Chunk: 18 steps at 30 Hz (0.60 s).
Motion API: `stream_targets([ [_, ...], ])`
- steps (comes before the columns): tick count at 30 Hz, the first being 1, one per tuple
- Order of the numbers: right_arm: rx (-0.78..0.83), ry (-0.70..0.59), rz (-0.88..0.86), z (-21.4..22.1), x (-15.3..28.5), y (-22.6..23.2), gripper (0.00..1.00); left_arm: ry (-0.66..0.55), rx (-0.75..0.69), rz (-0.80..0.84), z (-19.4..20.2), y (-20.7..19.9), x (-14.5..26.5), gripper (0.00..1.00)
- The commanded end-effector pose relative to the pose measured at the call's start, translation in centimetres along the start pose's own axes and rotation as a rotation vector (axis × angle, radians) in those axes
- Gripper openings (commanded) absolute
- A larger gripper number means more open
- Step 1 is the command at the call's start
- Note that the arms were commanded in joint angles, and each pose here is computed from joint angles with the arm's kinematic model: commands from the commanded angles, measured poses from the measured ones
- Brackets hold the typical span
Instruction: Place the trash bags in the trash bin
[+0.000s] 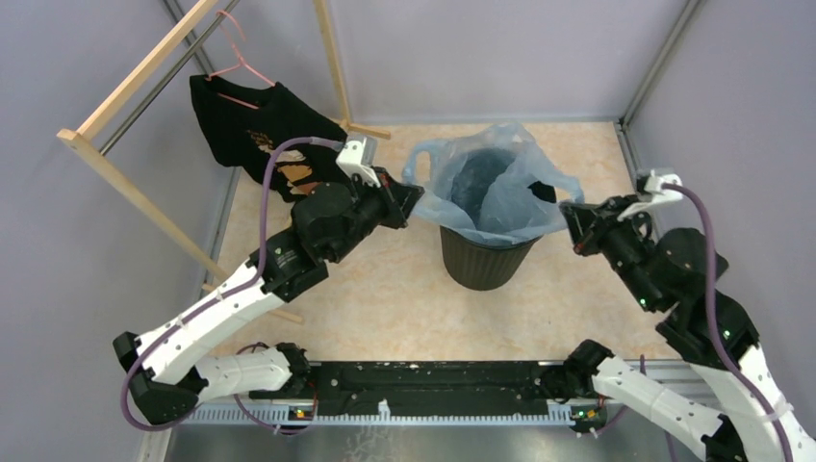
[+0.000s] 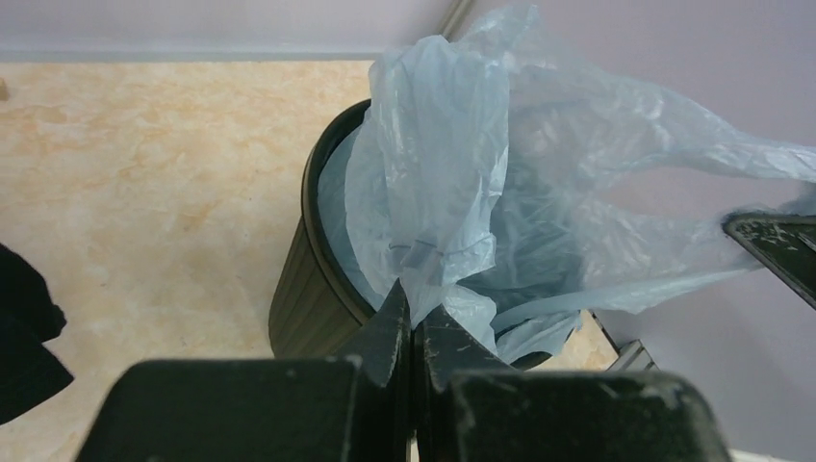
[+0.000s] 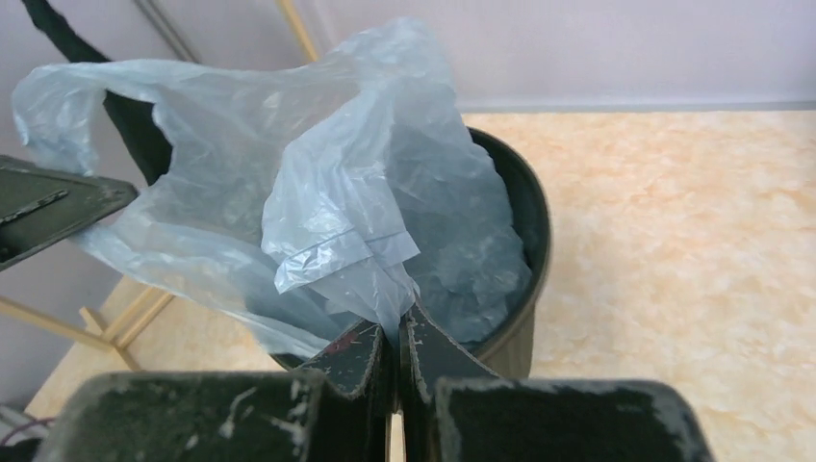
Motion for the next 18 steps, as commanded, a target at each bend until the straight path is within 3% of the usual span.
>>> stream_targets([
  [1, -0.018, -0.065, 0.094, -0.7, 2.1, -2.3, 0.00, 0.010, 0.010, -0.049, 0.5, 1.1, 1.1, 0.00],
  [11, -0.045, -0.045, 0.192, 1.5, 4.0, -5.3, 0.00, 0.064, 0.046, -0.074, 3.2, 2.2, 2.6, 0.00],
  [18, -0.126, -0.121, 0.321, 1.9, 5.3, -8.0, 0.00, 0.101, 0.034, -0.123, 5.2, 3.5, 3.0, 0.00],
])
Point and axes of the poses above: each gripper's point midway between its finger pads, its own x axis back along the fingers, its own y axis along the line the jaws close on, z = x × y, the point moved 3 cm from there along x, back along the fingers, and after that the axes turned 13 degrees about -x, right-handed, at the moved point
